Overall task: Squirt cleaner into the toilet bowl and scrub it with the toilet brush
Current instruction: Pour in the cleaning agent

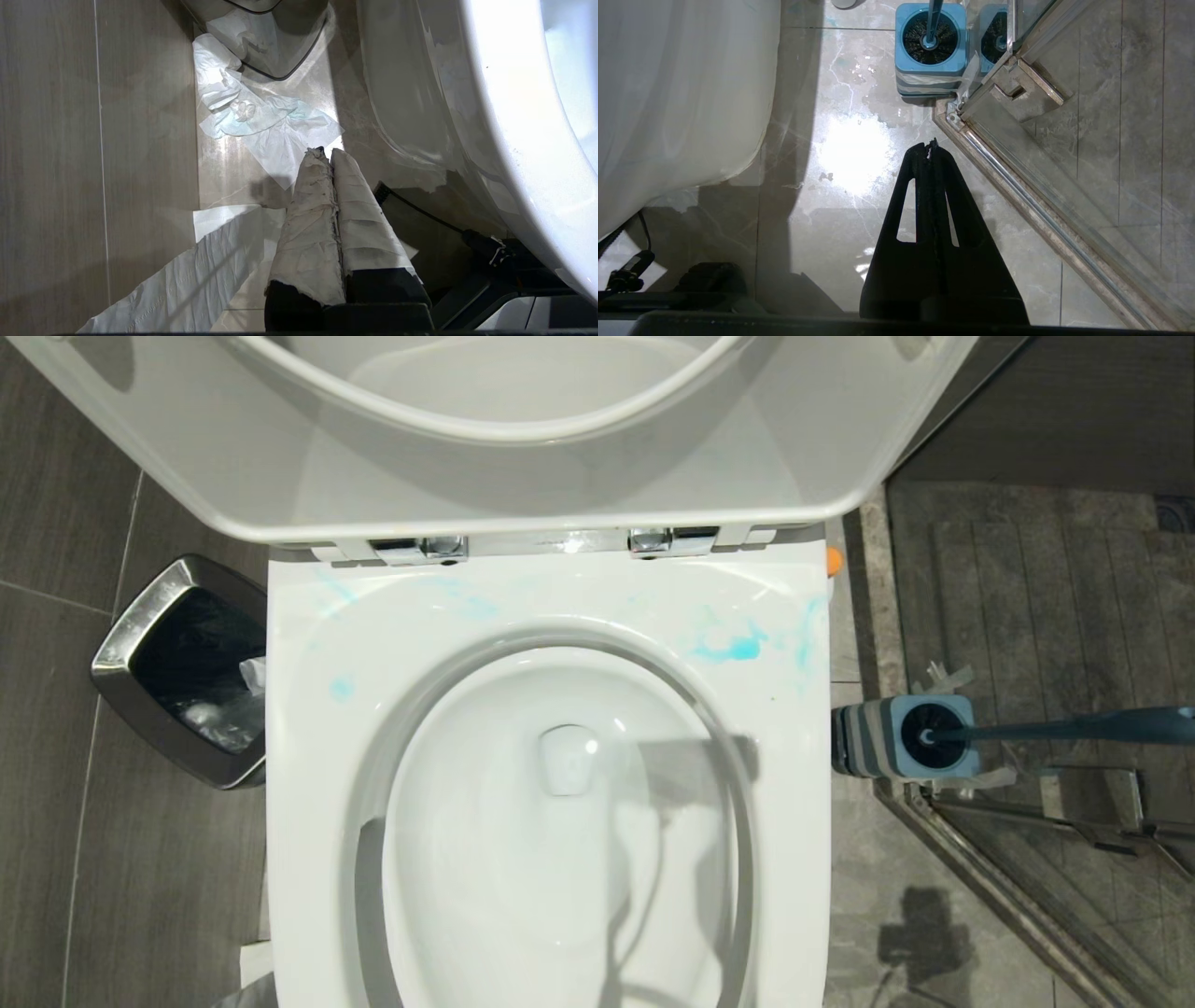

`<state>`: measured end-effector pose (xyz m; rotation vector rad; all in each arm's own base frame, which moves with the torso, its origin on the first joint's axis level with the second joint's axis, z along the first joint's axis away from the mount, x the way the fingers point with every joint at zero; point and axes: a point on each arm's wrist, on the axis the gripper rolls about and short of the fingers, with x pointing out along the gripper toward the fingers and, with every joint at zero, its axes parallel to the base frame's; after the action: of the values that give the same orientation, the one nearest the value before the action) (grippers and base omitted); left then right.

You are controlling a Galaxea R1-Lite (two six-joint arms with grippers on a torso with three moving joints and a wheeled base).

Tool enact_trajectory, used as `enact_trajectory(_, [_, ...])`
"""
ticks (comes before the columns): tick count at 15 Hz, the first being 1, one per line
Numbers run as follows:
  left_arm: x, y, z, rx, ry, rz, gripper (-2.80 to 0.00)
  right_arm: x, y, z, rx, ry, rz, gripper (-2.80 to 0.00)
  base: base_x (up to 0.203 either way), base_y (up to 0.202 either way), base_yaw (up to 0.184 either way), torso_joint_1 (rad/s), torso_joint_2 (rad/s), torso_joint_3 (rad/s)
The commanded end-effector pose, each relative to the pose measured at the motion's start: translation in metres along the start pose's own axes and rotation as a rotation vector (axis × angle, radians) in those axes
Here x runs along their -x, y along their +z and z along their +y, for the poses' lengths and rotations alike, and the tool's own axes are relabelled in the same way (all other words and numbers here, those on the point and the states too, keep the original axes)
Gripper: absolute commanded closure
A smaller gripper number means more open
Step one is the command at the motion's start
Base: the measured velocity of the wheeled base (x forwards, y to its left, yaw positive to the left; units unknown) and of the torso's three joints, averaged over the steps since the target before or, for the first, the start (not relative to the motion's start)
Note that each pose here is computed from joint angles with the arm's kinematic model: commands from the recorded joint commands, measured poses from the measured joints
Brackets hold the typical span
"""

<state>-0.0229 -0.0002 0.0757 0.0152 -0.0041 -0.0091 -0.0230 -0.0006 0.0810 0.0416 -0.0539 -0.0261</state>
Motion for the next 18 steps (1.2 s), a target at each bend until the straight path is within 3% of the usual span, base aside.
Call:
enact_trajectory(1, [0.000,0.000,0.000,0.000,0.000,0.003,0.00,-0.002,-0.006,0.000,0.000,-0.002,0.032,0.00,0.000,0.000,0.000,0.000,0.00,0.000])
enact_trajectory(9, [0.000,0.000,0.000,0.000,0.000,0.002,0.00,-0.011,-0.004,0.000,0.004,-0.006,0.145,0.00,0.000,0.000,0.000,0.000,0.00,0.000])
enact_trajectory(11, [0.000,0.000,0.000,-0.002,0.000,0.001,0.00,-0.013,0.012,0.001,0.006,-0.006,0.181,0.00,0.000,0.000,0.000,0.000,0.00,0.000])
enact_trajectory(14, [0.000,0.000,0.000,-0.002,0.000,0.002,0.00,-0.024,0.061,0.005,0.002,0.052,0.350,0.00,0.000,0.000,0.000,0.000,0.00,0.000])
enact_trajectory(18, [0.000,0.000,0.000,-0.002,0.000,0.001,0.00,-0.061,0.085,0.010,0.065,0.239,0.571,0.00,0.000,0.000,0.000,0.000,0.00,0.000])
